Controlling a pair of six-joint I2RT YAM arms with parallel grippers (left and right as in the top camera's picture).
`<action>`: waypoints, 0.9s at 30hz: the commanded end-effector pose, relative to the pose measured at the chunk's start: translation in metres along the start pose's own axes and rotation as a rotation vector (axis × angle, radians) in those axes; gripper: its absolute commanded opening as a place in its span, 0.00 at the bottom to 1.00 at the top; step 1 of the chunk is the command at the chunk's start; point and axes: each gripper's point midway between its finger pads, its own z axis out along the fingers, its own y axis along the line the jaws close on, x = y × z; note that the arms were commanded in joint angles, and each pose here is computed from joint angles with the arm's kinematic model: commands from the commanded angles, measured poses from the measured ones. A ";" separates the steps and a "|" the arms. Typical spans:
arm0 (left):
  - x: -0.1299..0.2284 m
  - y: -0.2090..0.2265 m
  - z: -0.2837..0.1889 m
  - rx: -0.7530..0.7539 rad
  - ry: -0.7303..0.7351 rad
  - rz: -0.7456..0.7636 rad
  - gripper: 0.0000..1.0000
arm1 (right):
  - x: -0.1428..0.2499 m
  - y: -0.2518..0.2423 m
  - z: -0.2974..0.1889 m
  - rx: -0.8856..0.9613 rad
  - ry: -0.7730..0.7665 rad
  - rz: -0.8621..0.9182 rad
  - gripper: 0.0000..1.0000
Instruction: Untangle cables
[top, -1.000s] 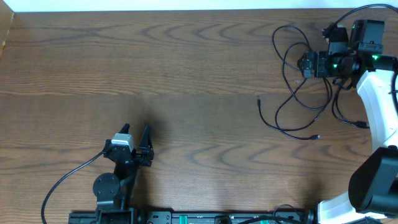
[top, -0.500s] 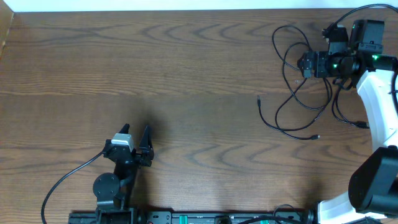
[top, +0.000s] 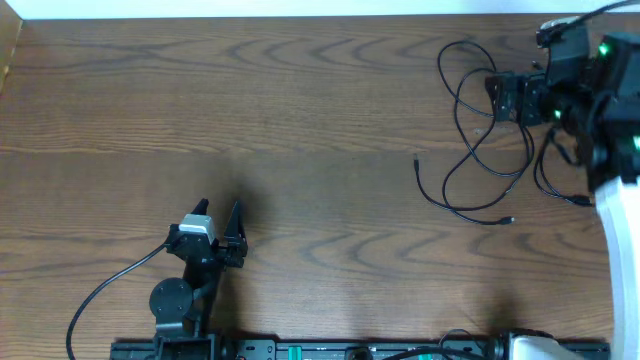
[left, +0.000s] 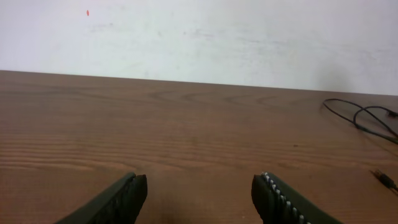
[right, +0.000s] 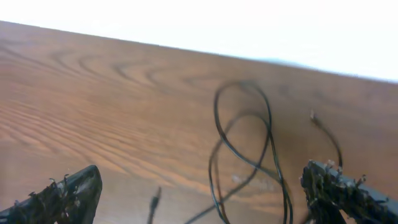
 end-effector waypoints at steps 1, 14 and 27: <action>0.015 0.000 0.000 0.002 0.043 0.008 0.60 | -0.018 0.022 -0.036 -0.008 -0.090 -0.058 0.99; 0.015 0.000 0.000 0.002 0.043 0.008 0.60 | -0.034 0.083 -0.238 0.012 -0.536 -0.206 0.99; 0.014 0.000 0.000 0.002 0.043 0.008 0.60 | 0.046 0.103 -0.329 0.022 -0.670 -0.233 0.99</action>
